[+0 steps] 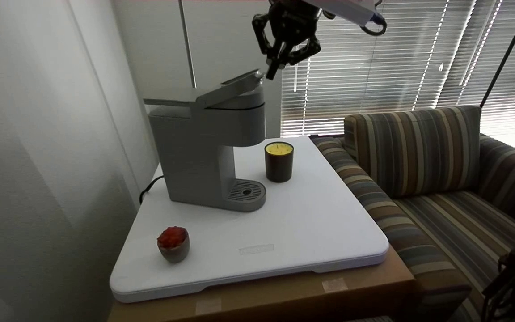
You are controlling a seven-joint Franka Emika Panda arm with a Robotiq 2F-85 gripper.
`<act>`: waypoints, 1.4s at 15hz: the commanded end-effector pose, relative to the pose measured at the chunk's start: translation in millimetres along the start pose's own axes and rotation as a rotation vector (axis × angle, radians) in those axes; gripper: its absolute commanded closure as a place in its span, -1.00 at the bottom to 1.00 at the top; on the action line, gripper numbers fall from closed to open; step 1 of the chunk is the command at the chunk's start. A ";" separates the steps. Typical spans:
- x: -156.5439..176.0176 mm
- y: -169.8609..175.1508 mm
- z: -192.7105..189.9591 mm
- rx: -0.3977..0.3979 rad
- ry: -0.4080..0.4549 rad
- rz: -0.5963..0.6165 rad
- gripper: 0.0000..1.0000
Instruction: Open the coffee maker
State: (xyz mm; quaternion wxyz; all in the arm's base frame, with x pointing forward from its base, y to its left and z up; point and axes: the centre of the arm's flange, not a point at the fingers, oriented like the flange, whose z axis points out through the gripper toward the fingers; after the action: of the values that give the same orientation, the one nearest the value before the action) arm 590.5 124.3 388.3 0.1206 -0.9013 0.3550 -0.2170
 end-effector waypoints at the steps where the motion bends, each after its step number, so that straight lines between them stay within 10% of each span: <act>1: 4.0 -1.6 3.4 0.044 0.023 -0.002 1.00; 21: 18.5 16.9 21.6 -0.083 0.067 0.039 1.00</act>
State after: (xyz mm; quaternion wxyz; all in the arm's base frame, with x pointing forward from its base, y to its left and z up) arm 596.9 99.1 378.6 0.0722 -0.8917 0.3783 -0.2378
